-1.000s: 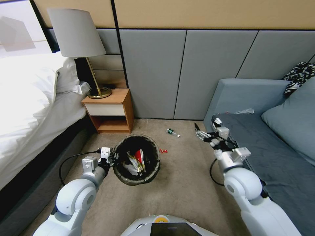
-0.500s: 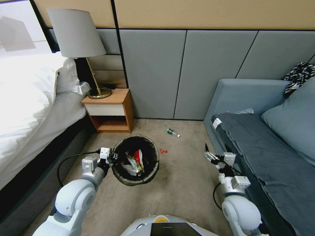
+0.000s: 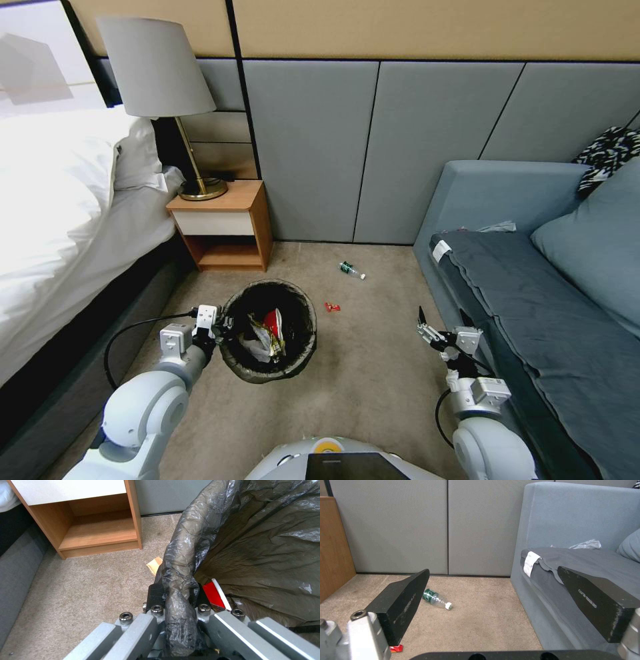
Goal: Pick up the trash bin, then pick up the garbage from the floor and place it into the trash bin.
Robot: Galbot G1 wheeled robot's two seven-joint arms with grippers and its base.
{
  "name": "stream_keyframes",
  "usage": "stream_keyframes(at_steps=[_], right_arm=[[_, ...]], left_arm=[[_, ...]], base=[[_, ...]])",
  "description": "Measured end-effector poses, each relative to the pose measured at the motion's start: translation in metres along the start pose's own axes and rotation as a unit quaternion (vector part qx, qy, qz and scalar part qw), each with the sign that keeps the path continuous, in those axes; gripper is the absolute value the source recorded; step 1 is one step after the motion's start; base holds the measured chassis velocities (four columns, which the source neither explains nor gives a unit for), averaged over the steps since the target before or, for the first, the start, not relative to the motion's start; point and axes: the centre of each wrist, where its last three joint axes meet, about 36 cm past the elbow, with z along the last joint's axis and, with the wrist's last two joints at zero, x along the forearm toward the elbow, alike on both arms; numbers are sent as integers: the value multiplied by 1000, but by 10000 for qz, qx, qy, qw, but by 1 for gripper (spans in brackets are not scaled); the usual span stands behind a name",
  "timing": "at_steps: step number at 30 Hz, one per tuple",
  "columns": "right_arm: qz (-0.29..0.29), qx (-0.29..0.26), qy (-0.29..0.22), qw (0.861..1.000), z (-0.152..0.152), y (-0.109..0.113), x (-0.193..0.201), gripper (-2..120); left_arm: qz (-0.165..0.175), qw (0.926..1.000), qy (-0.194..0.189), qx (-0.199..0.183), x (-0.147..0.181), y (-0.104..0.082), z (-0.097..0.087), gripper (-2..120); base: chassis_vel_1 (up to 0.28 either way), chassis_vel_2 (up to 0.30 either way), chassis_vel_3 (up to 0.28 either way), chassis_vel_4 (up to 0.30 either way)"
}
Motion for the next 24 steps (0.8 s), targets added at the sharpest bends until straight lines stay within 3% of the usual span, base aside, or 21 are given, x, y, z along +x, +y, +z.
stream_keyframes(at_steps=[12, 24], right_arm=[[-6, -32, 71, 10000, 1, 0, -1, 100], [-31, -71, 86, 9999, 3, 3, -3, 100]], left_arm=[[-12, 10000, 4, -3, 0, 0, 0, 1], [-1, 10000, 20, 2, -2, -1, 1, 1]], base=[[0, 0, 0, 0], [-104, 87, 98, -94]])
